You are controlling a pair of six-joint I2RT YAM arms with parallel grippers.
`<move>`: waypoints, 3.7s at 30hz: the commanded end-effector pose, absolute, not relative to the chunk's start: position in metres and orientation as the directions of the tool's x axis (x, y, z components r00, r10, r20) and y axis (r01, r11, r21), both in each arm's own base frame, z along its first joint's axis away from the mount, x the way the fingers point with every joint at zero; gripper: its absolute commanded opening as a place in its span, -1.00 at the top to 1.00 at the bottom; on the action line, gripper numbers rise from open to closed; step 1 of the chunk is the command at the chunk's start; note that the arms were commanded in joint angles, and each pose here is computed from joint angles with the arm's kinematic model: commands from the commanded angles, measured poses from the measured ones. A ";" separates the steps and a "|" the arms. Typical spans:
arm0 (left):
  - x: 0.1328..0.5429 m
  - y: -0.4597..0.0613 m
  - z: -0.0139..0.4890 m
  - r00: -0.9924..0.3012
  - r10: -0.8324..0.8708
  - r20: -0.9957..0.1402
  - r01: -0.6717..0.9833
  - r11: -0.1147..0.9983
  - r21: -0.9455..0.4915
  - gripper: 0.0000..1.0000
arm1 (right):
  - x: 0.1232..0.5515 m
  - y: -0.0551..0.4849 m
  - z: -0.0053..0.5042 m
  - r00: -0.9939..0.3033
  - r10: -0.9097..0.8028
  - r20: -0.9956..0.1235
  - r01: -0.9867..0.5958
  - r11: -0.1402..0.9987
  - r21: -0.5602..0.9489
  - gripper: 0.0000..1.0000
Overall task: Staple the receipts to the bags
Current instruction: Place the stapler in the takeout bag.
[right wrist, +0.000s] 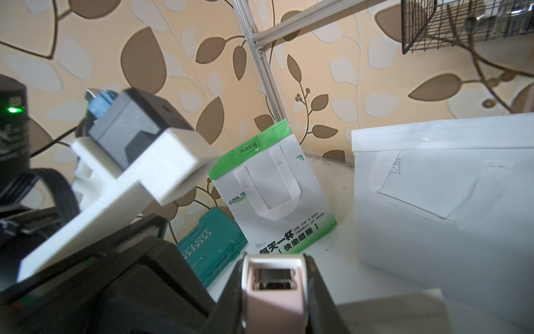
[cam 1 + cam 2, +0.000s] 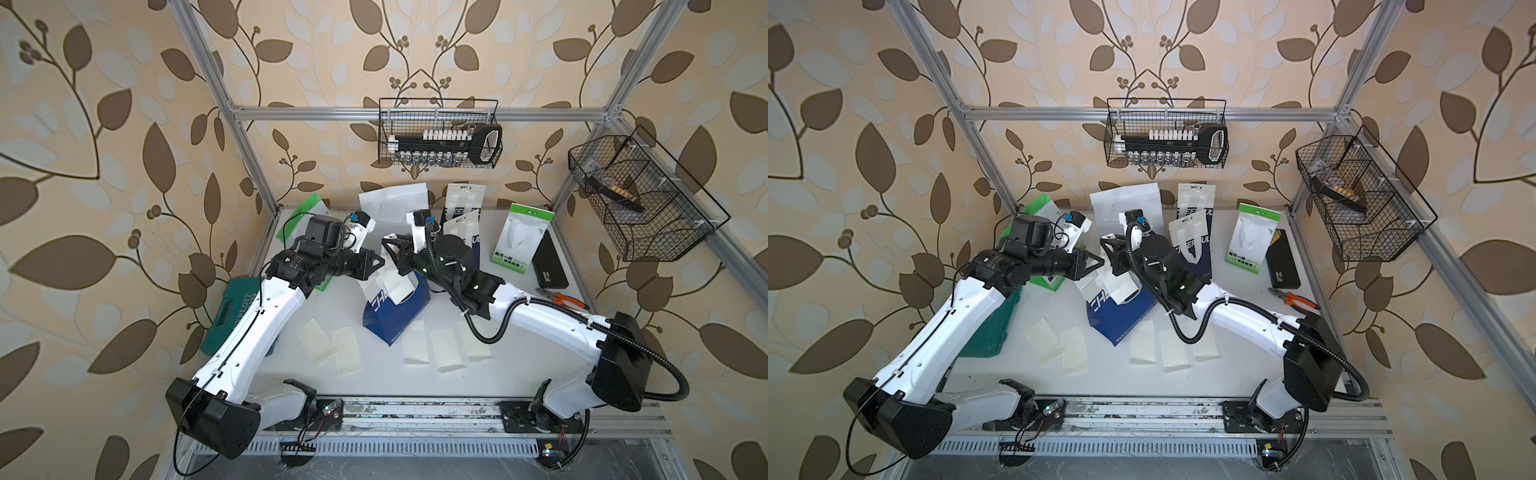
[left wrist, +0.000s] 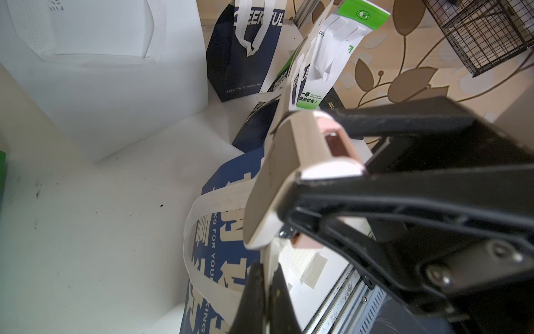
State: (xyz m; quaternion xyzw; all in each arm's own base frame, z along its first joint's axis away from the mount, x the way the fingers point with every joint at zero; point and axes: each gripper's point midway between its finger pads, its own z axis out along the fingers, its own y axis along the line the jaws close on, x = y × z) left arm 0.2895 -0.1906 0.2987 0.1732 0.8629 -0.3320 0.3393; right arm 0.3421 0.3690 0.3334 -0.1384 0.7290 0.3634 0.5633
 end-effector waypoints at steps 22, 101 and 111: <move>0.289 -0.192 0.337 -0.757 -0.081 -0.648 0.474 0.615 -0.630 1.00 | 0.327 0.357 0.428 -0.058 0.327 -0.943 -0.681 0.678 0.276 1.00; 0.260 -0.186 0.379 -0.585 -0.092 -0.806 0.643 0.554 -0.529 1.00 | 0.312 0.376 0.361 -0.378 0.022 -0.926 -0.598 0.758 0.262 1.00; 0.262 -0.189 0.367 -0.594 -0.044 -0.803 0.621 0.609 -0.493 1.00 | 0.306 0.387 0.387 -0.355 0.008 -0.935 -0.609 0.756 0.238 1.00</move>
